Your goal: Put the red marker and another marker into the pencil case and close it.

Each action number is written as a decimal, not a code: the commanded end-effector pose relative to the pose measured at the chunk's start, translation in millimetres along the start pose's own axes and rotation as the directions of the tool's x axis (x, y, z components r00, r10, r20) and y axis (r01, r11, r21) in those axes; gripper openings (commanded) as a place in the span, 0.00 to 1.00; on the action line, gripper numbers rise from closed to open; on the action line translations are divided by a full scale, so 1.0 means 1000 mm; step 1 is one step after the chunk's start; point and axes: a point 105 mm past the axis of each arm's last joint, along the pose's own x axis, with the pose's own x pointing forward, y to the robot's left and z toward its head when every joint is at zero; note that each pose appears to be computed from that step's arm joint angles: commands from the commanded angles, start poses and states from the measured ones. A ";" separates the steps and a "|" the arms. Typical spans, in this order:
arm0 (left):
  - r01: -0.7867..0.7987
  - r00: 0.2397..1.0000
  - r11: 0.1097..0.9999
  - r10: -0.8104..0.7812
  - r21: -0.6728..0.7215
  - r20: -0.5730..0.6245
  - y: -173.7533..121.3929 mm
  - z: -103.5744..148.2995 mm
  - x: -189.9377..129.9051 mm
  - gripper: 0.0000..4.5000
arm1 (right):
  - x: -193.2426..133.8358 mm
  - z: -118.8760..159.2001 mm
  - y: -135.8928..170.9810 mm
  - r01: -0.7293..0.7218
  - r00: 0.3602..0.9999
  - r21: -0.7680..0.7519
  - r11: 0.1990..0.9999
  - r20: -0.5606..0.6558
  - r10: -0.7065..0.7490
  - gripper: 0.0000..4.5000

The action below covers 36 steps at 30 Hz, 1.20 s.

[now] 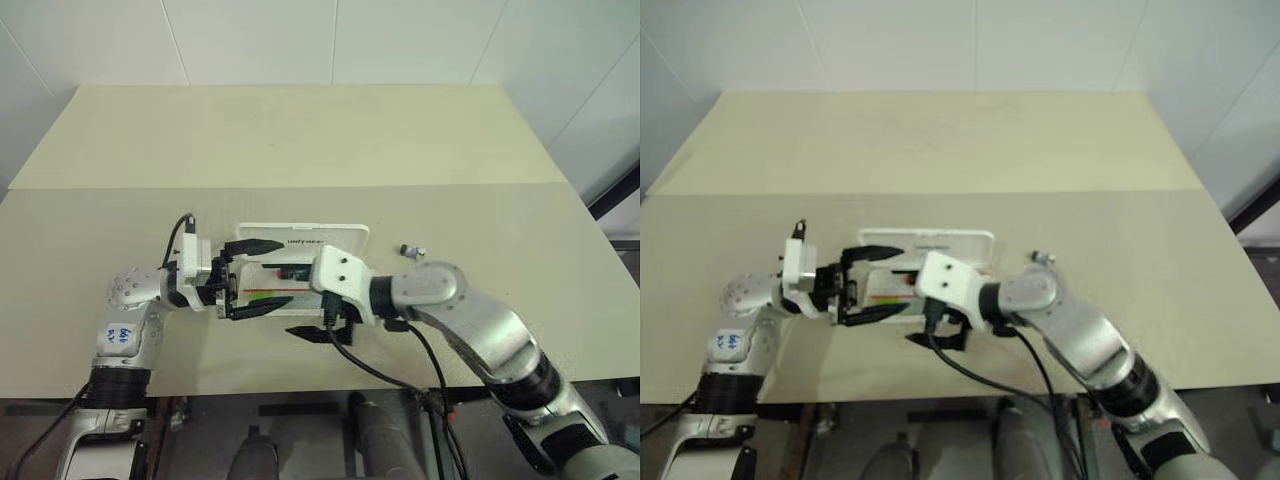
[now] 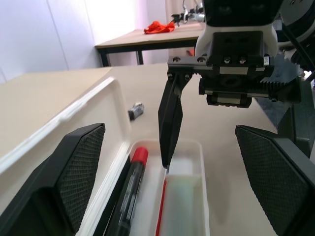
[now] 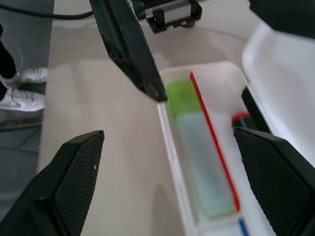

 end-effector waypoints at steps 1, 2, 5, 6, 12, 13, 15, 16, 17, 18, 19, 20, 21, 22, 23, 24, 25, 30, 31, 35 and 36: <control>0.036 0.998 0.999 -0.038 0.027 0.051 -0.004 0.013 0.010 1.00 | -0.020 0.012 0.000 0.064 0.997 0.041 0.997 0.048 -0.066 0.99; 0.045 0.997 0.999 -0.046 0.027 0.054 -0.005 0.014 0.013 1.00 | -0.026 0.010 -0.002 0.096 0.994 0.075 0.993 0.047 -0.100 0.99; 0.073 0.995 0.997 -0.075 0.024 0.070 -0.009 0.016 0.020 1.00 | -0.047 -0.001 -0.005 0.172 0.984 0.132 0.976 0.014 -0.175 0.99; 0.084 0.993 0.996 -0.086 0.024 0.079 -0.011 0.017 0.023 1.00 | -0.054 -0.005 -0.006 0.199 0.980 0.146 0.969 -0.005 -0.200 0.99; 0.118 0.985 0.993 -0.121 0.033 0.121 -0.013 0.025 0.040 1.00 | -0.088 -0.031 -0.016 0.341 0.937 0.162 0.926 -0.137 -0.321 0.99; 0.121 0.984 0.992 -0.125 0.034 0.126 -0.013 0.025 0.042 1.00 | -0.095 -0.037 -0.018 0.370 0.924 0.153 0.916 -0.167 -0.345 0.99; 0.133 0.981 0.990 -0.137 0.036 0.136 -0.013 0.026 0.046 1.00 | -0.110 -0.049 -0.026 0.424 0.891 0.118 0.898 -0.234 -0.390 0.99; 0.139 0.980 0.990 -0.142 0.032 0.140 -0.014 0.026 0.049 1.00 | -0.119 -0.057 -0.032 0.455 0.868 0.098 0.885 -0.269 -0.417 0.99; 0.144 0.978 0.989 -0.146 0.027 0.147 -0.015 0.027 0.052 1.00 | -0.126 -0.063 -0.038 0.481 0.849 0.082 0.873 -0.294 -0.440 0.99; 0.146 0.977 0.989 -0.148 0.024 0.151 -0.016 0.027 0.053 1.00 | -0.131 -0.067 -0.041 0.495 0.837 0.072 0.866 -0.307 -0.453 0.99; 0.149 0.977 0.989 -0.151 0.022 0.151 -0.017 0.026 0.056 1.00 | -0.138 -0.073 -0.049 0.530 0.809 0.052 0.847 -0.330 -0.486 0.99; 0.149 0.978 0.989 -0.150 0.018 0.146 -0.018 0.024 0.058 1.00 | -0.143 -0.079 -0.056 0.552 0.788 0.032 0.833 -0.347 -0.508 0.99; 0.150 0.978 0.989 -0.150 0.013 0.142 -0.019 0.023 0.060 1.00 | -0.147 -0.082 -0.061 0.562 0.776 0.014 0.827 -0.353 -0.522 0.99; 0.150 0.979 0.989 -0.150 0.010 0.141 -0.019 0.022 0.062 1.00 | -0.149 -0.085 -0.066 0.568 0.770 -0.003 0.823 -0.351 -0.533 0.99; 0.149 0.979 0.989 -0.149 0.010 0.141 -0.020 0.022 0.065 1.00 | -0.151 -0.086 -0.070 0.574 0.765 -0.019 0.818 -0.342 -0.545 0.99; 0.143 0.979 0.990 -0.142 0.005 0.143 -0.020 0.023 0.067 1.00 | -0.153 -0.087 -0.076 0.581 0.760 -0.034 0.813 -0.336 -0.557 0.99; 0.134 0.982 0.991 -0.134 0.005 0.134 -0.020 0.022 0.070 1.00 | -0.156 -0.088 -0.083 0.589 0.755 -0.050 0.807 -0.323 -0.571 0.99; 0.073 0.996 0.996 -0.076 0.057 0.053 -0.014 0.020 0.083 1.00 | -0.158 -0.085 -0.102 0.590 0.765 -0.075 0.804 -0.264 -0.587 0.99; 0.061 0.997 0.996 -0.064 0.070 0.042 -0.012 0.021 0.085 1.00 | -0.157 -0.084 -0.104 0.588 0.769 -0.075 0.805 -0.255 -0.586 0.99; 0.046 0.999 0.994 -0.048 0.095 0.016 -0.006 0.029 0.100 1.00 | -0.148 -0.085 -0.111 0.551 0.805 -0.067 0.832 -0.223 -0.550 0.99; 0.039 0.999 0.995 -0.040 0.093 0.002 -0.005 0.028 0.101 1.00 | -0.145 -0.085 -0.112 0.543 0.812 -0.064 0.837 -0.216 -0.543 0.99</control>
